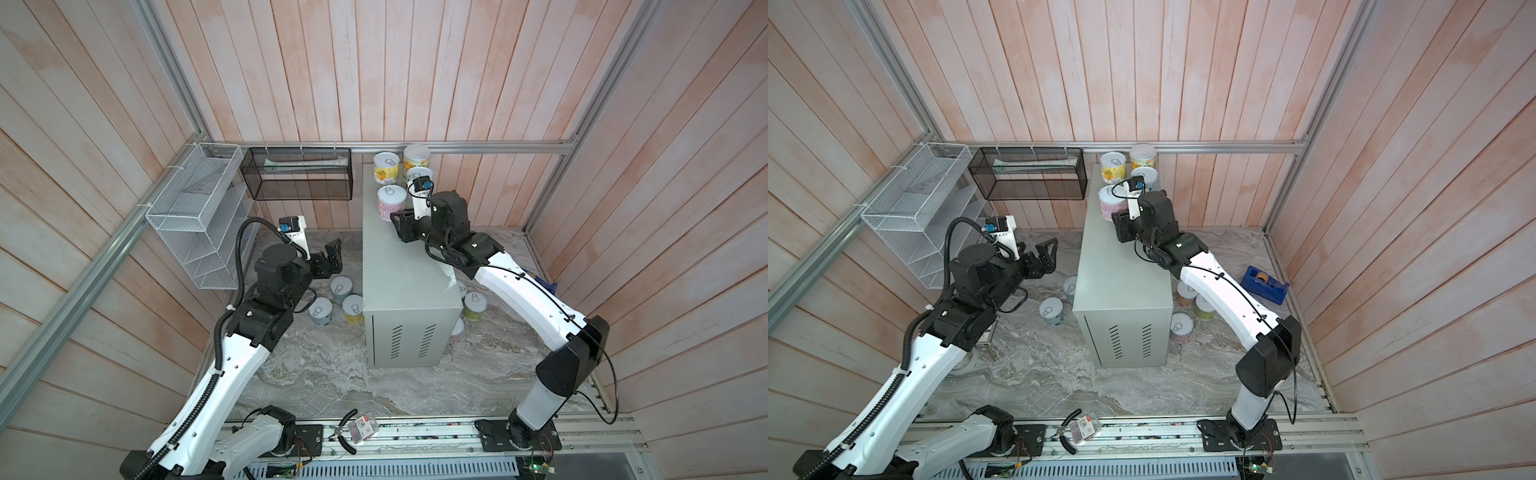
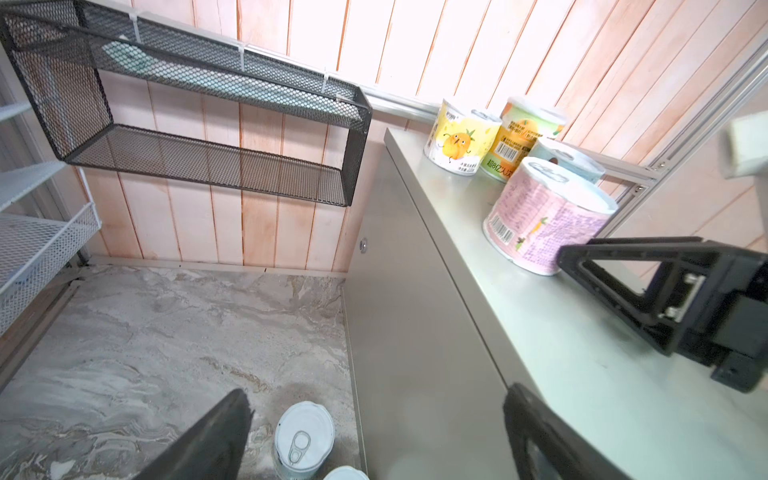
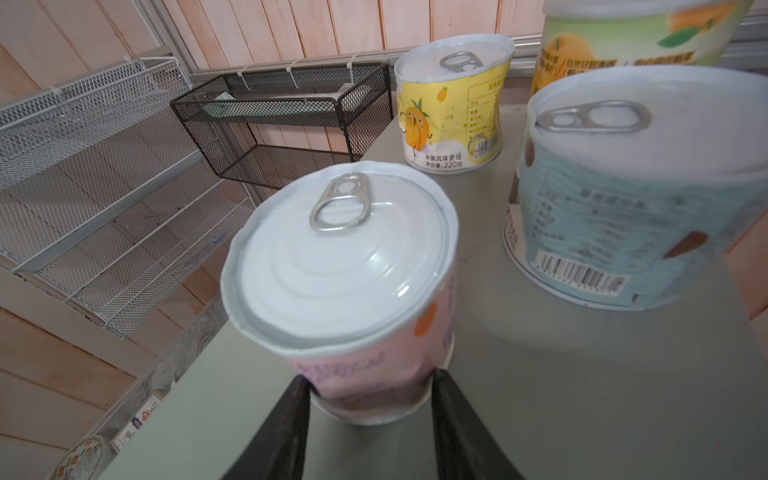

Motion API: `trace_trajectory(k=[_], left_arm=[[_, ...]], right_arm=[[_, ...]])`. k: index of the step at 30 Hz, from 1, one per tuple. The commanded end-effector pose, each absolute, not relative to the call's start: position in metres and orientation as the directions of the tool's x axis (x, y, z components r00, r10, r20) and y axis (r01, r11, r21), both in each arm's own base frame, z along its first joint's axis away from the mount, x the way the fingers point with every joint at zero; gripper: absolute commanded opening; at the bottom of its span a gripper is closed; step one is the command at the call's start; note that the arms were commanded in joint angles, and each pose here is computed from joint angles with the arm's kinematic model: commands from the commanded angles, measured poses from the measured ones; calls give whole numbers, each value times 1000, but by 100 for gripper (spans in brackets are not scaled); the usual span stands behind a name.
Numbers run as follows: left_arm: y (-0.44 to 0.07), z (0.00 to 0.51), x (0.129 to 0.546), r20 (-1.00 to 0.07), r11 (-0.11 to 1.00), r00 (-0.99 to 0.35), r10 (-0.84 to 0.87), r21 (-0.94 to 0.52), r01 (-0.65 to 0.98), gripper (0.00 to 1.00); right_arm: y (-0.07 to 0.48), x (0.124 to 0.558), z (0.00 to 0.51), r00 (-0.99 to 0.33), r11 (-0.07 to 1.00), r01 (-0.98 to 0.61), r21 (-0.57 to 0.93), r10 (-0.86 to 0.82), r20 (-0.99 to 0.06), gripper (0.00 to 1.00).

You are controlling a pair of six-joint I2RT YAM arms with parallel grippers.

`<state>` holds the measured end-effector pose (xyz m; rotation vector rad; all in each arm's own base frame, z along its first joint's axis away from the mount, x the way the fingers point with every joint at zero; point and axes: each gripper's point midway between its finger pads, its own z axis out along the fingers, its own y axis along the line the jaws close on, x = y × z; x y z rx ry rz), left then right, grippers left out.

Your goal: Place and organize the canned foods onto the counter

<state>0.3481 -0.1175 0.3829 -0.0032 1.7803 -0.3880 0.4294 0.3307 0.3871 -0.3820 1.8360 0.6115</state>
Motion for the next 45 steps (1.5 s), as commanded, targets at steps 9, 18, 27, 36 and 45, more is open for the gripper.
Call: trace_trajectory(k=[9, 18, 27, 36, 45], left_arm=[[-133, 397, 371, -963, 939, -208, -171, -224, 263, 97], [-135, 402, 394, -972, 946, -171, -160, -200, 253, 97], [-155, 411, 435, -968, 920, -161, -192, -234, 313, 91], [-179, 412, 465, -971, 892, -157, -179, -227, 391, 91], [-200, 410, 488, -967, 858, -169, -190, -247, 449, 91]], right_arm=[[341, 476, 374, -368, 845, -449, 289, 120, -922, 38], [332, 470, 393, -368, 847, -416, 330, 174, -913, 46], [288, 412, 445, -244, 814, -477, 331, 239, -940, 59], [228, 377, 476, -154, 852, -416, 317, 277, -948, 59], [184, 377, 470, -135, 870, -351, 347, 320, -938, 59]])
